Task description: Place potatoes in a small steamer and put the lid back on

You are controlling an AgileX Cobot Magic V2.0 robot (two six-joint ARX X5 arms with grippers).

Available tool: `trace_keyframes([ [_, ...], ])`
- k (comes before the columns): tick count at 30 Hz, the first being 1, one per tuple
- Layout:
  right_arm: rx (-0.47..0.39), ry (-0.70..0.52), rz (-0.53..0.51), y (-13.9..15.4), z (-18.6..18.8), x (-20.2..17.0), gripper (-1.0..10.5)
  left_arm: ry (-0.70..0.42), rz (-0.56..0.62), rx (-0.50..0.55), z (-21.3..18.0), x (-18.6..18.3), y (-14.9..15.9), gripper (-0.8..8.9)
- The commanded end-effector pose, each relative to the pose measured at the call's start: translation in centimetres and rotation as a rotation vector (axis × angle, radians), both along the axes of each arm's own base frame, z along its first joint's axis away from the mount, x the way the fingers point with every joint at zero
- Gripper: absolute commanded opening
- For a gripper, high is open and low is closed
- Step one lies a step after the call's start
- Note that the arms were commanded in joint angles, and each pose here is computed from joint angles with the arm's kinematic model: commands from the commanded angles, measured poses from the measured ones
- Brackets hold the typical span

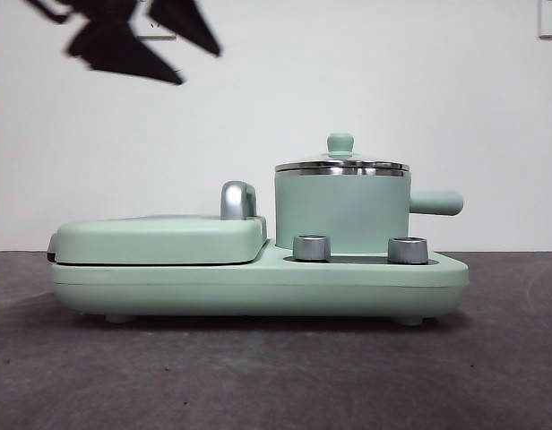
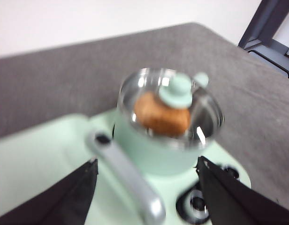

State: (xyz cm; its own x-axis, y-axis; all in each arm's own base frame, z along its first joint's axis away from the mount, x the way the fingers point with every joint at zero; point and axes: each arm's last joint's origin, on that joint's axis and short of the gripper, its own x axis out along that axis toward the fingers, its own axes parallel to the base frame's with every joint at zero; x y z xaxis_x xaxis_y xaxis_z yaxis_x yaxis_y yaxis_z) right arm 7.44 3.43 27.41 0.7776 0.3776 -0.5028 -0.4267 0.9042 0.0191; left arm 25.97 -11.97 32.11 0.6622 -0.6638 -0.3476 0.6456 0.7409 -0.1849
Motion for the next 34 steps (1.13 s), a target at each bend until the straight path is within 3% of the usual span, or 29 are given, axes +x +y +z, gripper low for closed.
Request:
trace_keyframes([
  [1,0.012,-0.004,0.0,0.0,0.1,0.0,2.8,0.044,0.026,-0.024,-1.6,-2.6,1.4,3.42],
  [9,0.013,-0.004,0.0,0.0,0.1,0.0,2.8,0.075,0.15,-0.099,-3.5,-8.6,4.7,3.41],
  [19,0.02,-0.01,0.006,0.1,0.2,0.0,2.7,0.181,0.19,-0.06,-3.9,-12.6,6.2,3.41],
  [20,0.02,-0.01,0.006,0.1,0.2,0.0,2.6,0.178,0.19,-0.062,-3.9,-12.7,6.2,3.24],
  [21,0.021,-0.011,0.006,0.1,0.2,0.0,1.8,0.174,0.19,-0.064,-3.8,-12.8,6.3,2.36],
  [22,0.021,-0.012,0.006,0.1,0.2,0.0,-0.2,0.165,0.179,-0.062,-3.7,-12.9,6.3,-0.38],
  [23,0.017,-0.014,0.004,0.1,0.2,0.0,0.3,0.157,0.179,-0.067,-3.6,-12.9,6.3,0.3],
  [34,0.026,-0.033,0.0,0.1,0.4,0.1,0.2,0.151,0.177,-0.064,-3.6,-12.9,6.3,0.06],
])
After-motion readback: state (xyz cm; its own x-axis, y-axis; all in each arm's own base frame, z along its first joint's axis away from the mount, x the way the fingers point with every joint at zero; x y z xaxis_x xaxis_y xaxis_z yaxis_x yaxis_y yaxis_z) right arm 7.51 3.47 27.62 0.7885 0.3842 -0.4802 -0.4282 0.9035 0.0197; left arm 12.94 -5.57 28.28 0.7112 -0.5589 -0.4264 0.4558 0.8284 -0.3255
